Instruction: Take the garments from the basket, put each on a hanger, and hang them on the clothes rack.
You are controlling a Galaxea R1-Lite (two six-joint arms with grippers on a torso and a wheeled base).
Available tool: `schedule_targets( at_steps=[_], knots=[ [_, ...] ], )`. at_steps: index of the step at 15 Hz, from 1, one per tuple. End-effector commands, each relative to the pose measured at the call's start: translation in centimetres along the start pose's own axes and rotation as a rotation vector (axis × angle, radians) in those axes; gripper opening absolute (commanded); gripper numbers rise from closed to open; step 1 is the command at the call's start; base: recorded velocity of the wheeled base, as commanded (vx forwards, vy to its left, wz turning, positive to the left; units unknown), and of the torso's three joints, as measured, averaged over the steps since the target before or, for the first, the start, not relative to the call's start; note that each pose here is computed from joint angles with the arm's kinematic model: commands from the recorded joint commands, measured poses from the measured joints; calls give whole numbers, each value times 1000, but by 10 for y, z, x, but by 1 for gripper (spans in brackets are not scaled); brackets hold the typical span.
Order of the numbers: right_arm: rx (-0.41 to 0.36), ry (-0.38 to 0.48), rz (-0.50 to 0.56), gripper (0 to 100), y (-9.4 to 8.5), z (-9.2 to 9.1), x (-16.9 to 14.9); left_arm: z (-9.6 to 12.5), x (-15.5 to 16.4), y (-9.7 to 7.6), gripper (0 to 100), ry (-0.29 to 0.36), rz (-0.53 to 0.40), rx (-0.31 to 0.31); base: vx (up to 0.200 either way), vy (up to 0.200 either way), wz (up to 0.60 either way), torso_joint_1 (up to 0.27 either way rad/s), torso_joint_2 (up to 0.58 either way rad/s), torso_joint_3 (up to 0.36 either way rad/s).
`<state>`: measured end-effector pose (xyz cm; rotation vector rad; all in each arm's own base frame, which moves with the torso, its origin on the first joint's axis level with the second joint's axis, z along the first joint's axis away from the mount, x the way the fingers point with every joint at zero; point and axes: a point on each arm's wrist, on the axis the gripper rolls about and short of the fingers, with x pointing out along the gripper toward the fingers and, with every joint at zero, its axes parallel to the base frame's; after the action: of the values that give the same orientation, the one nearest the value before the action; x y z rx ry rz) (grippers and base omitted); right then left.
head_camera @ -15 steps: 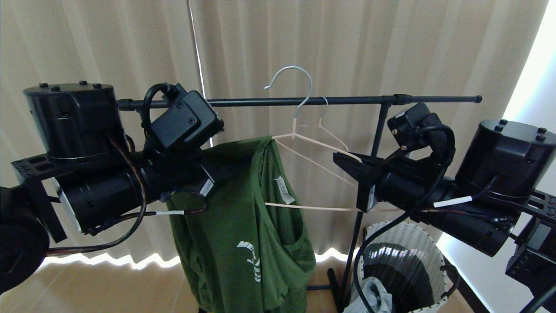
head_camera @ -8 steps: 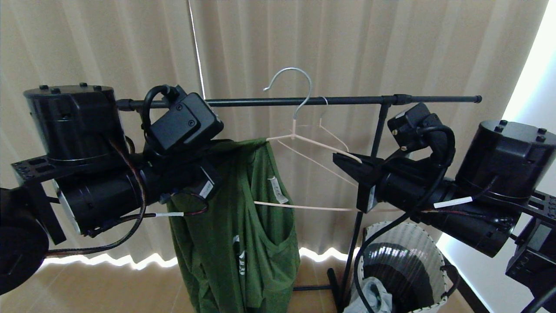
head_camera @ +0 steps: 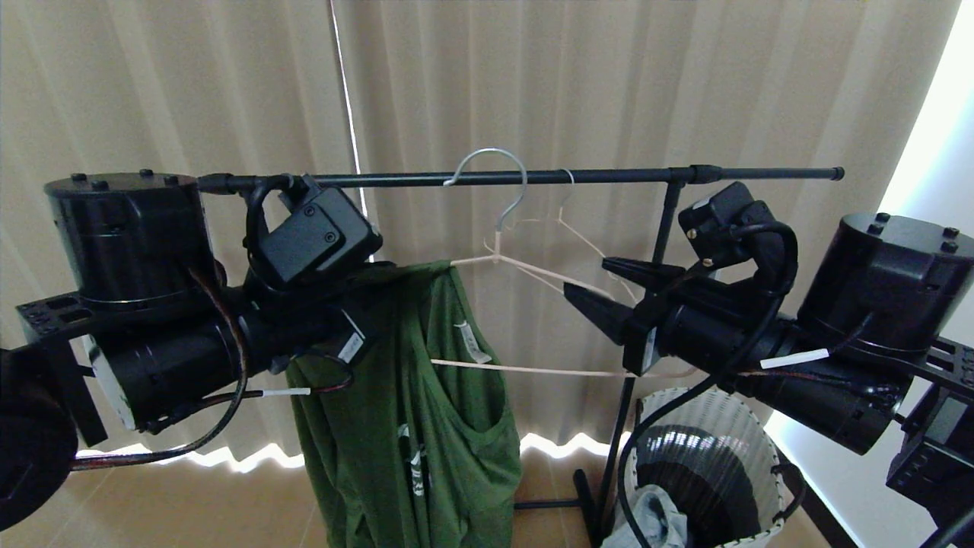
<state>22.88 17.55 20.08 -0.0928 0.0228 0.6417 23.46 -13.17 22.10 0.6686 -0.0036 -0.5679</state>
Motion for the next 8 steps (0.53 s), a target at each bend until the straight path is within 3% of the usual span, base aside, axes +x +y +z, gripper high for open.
schedule_targets(
  at_steps=[1,4,8],
  knots=[
    [-3,5,-2,100,0,-1,-1,-4,-1,6,0,34,53,-6,0,0,0,0,0,0],
    [-1,22,7,100,1,-8,-1,-7,-2,10,0,105,148,-18,0,0,0,0,0,0],
    [-4,6,54,100,15,-17,-1,-6,-3,12,0,139,217,-55,0,0,0,0,0,0]
  ],
)
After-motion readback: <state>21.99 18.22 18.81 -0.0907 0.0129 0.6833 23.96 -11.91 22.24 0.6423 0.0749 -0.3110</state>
